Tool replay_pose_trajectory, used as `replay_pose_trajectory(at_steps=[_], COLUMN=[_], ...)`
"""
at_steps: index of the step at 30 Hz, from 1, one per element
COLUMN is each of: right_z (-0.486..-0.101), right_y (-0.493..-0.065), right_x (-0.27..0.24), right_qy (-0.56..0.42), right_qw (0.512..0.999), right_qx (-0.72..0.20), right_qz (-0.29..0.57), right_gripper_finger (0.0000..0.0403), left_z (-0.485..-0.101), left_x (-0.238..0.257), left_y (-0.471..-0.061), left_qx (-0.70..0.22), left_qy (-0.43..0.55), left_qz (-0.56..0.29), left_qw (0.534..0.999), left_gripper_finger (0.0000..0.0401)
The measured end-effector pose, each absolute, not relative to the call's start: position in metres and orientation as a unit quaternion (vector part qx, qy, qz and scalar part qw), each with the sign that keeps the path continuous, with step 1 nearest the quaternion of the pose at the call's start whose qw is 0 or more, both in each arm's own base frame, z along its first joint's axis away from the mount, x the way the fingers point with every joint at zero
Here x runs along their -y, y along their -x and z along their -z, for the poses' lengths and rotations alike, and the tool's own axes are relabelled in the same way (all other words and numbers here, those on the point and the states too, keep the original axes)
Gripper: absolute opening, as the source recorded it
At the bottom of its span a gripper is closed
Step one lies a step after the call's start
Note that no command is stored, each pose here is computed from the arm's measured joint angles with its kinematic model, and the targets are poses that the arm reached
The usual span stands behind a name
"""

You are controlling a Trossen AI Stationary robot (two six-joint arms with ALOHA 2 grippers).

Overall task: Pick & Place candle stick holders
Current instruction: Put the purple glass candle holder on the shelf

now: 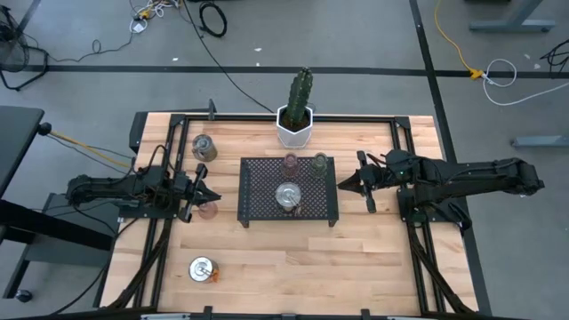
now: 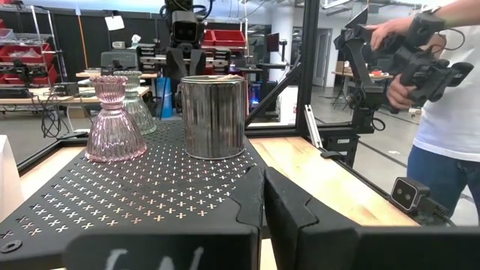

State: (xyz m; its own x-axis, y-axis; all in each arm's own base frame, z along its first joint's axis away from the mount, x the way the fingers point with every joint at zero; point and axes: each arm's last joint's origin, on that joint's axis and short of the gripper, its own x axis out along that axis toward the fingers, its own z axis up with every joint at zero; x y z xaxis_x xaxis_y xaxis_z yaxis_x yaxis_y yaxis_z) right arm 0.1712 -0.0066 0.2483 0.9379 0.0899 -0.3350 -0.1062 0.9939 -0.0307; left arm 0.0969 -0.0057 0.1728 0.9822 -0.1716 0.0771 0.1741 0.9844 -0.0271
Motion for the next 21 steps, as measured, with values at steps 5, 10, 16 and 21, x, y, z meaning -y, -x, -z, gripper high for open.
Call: replay_pose_trajectory(at_steps=[5, 10, 16, 21], right_z=[-0.242, -0.240, -0.238, -0.236], right_y=[-0.163, -0.157, -0.151, -0.147], right_x=[0.006, 0.006, 0.005, 0.004], right_qy=[0.026, 0.027, 0.028, 0.027], right_qw=[0.986, 0.988, 0.989, 0.989], right_qx=[-0.155, -0.147, -0.137, -0.130], right_qz=[-0.049, -0.049, -0.049, -0.059], right_gripper_finger=[0.0011, 0.0004, 0.0004, 0.0004], left_z=[-0.173, -0.173, -0.173, -0.173], left_x=[0.006, 0.006, 0.006, 0.006], left_y=[-0.097, -0.097, -0.097, -0.097], left_qx=[0.037, 0.038, 0.037, 0.037], left_qy=[0.017, 0.017, 0.017, 0.017], left_qz=[0.087, 0.087, 0.087, 0.087], left_qw=[0.995, 0.995, 0.995, 0.995], left_gripper_finger=[0.0018, 0.0018, 0.0018, 0.0018])
